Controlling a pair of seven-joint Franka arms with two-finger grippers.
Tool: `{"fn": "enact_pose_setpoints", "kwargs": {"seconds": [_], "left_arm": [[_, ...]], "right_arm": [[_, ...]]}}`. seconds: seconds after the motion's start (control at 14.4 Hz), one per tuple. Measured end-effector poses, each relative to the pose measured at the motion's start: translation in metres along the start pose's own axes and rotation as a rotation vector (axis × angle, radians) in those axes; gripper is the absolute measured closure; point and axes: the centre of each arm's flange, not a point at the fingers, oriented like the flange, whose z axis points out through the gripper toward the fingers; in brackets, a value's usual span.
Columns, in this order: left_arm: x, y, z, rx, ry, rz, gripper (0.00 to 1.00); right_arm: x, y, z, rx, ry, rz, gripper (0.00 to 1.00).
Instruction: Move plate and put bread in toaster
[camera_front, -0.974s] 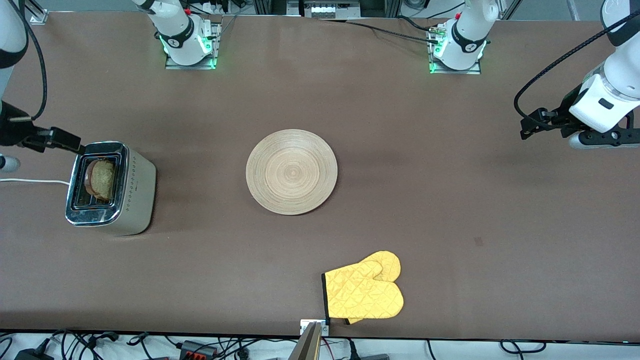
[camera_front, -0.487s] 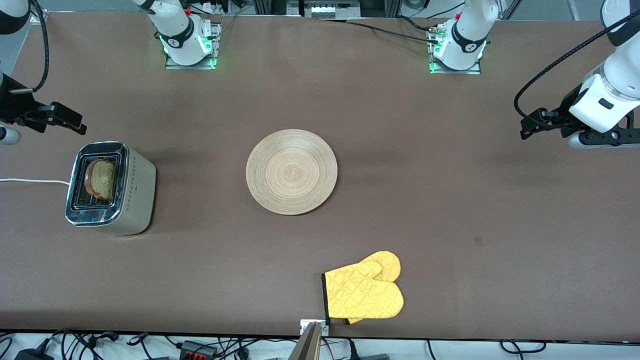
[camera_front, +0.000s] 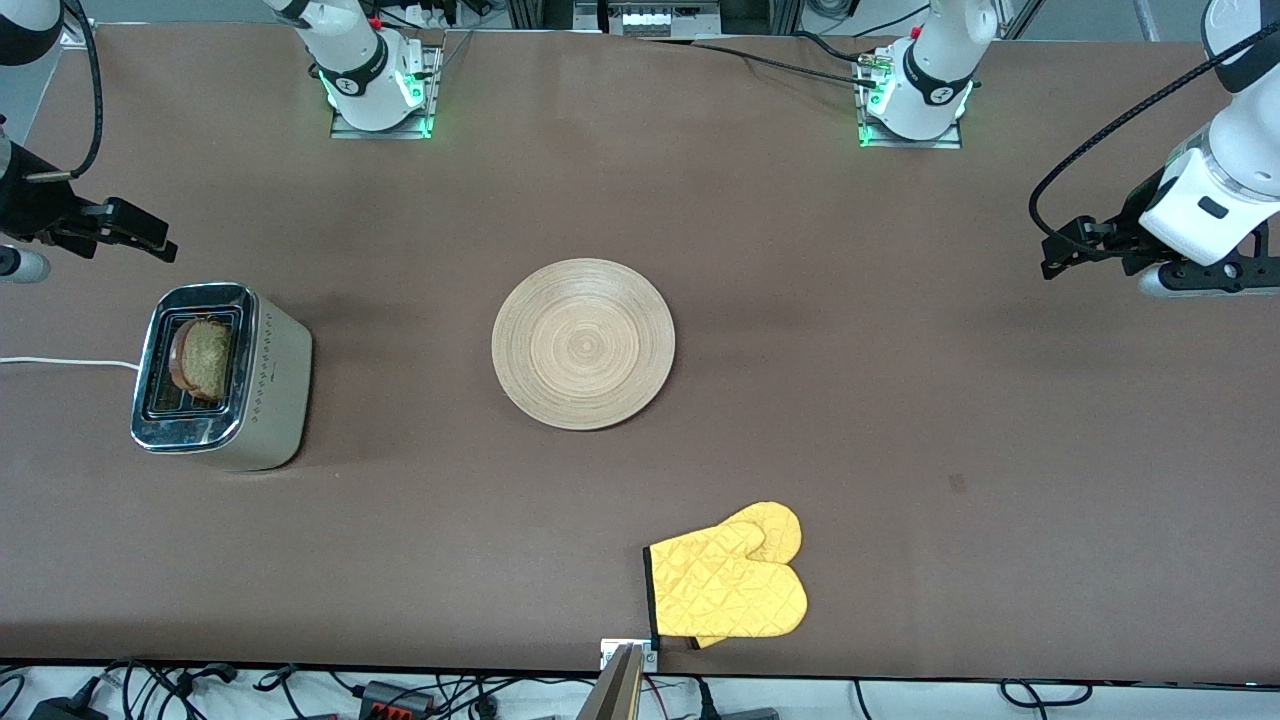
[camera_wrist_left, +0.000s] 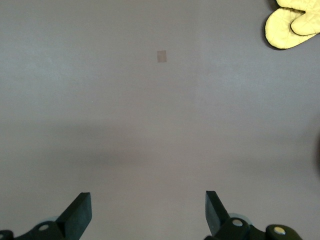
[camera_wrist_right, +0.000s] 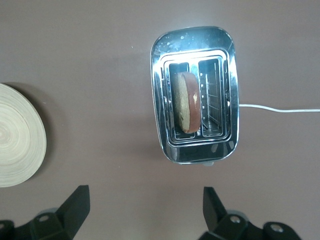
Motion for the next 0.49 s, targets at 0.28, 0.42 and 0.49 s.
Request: {"fn": "enact_pose_setpoints", "kwargs": {"seconds": [0.28, 0.42, 0.49], "left_arm": [[0.0001, -0.0006, 0.0000, 0.000, 0.000, -0.001, 0.00], [0.0001, -0.0007, 0.0000, 0.000, 0.000, -0.002, 0.00], [0.0001, -0.0007, 0.0000, 0.000, 0.000, -0.002, 0.00]], "right_arm": [[0.0015, 0.0009, -0.0001, -0.009, 0.010, -0.001, 0.00], [0.0013, 0.0009, -0.0004, -0.009, 0.010, -0.001, 0.00], [0.0012, 0.0009, -0.0006, -0.009, 0.011, -0.001, 0.00]]}}
